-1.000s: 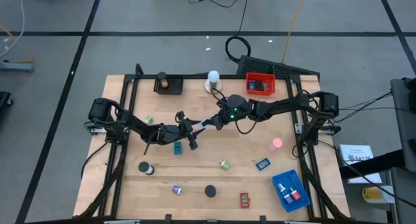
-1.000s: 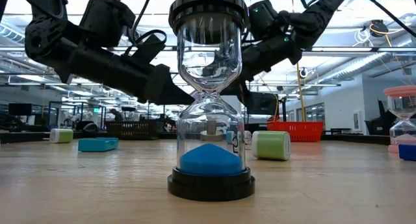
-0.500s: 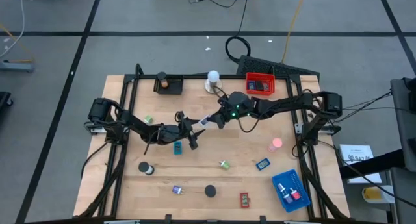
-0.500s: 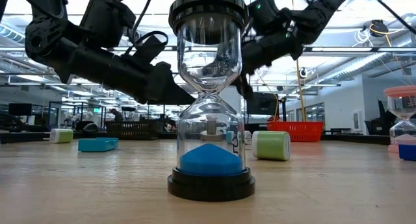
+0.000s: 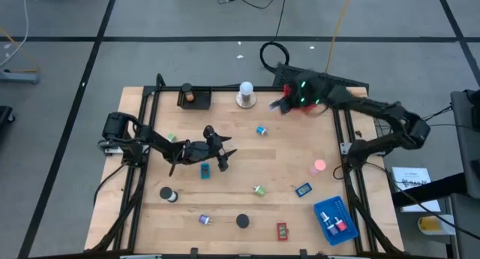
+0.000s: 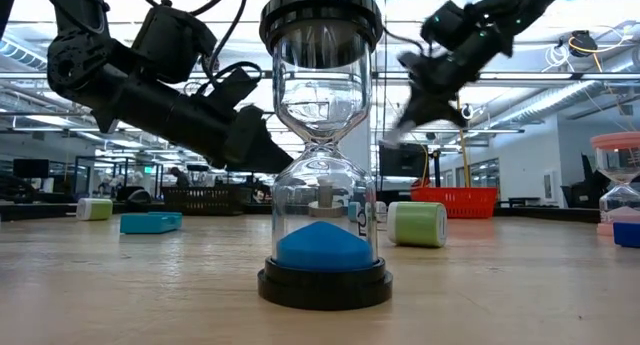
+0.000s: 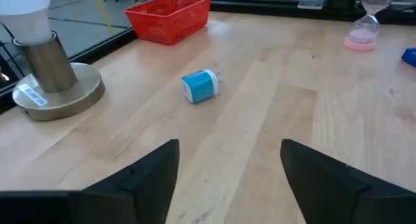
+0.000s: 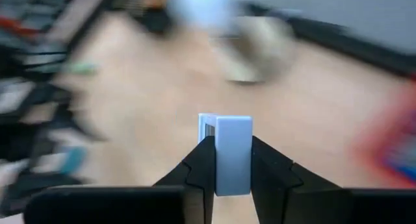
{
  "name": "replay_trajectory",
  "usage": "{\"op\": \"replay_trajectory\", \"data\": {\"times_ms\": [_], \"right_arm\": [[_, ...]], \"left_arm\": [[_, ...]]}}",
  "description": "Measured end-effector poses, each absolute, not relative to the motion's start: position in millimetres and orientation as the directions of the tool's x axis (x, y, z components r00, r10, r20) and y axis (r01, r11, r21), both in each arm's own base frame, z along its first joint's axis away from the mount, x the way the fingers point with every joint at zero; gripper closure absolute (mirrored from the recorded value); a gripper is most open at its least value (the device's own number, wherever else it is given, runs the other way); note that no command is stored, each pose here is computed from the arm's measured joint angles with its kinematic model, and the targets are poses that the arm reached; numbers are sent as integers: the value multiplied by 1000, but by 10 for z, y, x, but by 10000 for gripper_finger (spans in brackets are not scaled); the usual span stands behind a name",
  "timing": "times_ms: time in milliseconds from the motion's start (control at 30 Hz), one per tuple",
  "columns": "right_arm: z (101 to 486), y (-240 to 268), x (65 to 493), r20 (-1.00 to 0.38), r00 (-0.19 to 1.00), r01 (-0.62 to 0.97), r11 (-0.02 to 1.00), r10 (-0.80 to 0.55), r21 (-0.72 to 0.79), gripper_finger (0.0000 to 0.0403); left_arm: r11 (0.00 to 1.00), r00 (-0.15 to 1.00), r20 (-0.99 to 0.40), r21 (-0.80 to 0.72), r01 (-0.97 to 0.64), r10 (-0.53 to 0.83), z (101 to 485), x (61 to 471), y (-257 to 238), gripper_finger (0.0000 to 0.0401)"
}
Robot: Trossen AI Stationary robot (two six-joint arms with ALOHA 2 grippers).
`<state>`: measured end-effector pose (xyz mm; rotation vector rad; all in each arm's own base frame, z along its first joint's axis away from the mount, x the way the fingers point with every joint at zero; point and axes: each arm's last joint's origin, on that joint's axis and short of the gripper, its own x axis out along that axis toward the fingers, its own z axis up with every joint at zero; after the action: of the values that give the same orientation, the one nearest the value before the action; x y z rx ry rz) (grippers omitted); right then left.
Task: Pick & Place Office items
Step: Put the white digital timer into the red bin
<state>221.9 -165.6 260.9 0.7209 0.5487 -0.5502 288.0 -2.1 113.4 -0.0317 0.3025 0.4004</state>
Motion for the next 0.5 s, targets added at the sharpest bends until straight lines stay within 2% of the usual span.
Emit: {"op": "replay_trajectory", "data": {"times_ms": [100,200,367,500], "right_arm": [[2741,-1954,1922,-728,609,734,572,-315,367,342],[2833,-2234,1797,-795,524,772,565,-305,293,340],[2759,-2662,1741,-891,404,752,629,-206,196,343],[2571,-2894,1750,-928,359,698,690,-104,193,340]], "left_arm": [[921,880,-287,25,-388,379,1143,2883,-21,153],[924,888,-266,26,-381,374,1165,2891,-19,167],[936,903,-255,26,-350,345,1180,2899,-11,182],[936,902,-258,30,-352,347,1177,2899,-4,189]]}}
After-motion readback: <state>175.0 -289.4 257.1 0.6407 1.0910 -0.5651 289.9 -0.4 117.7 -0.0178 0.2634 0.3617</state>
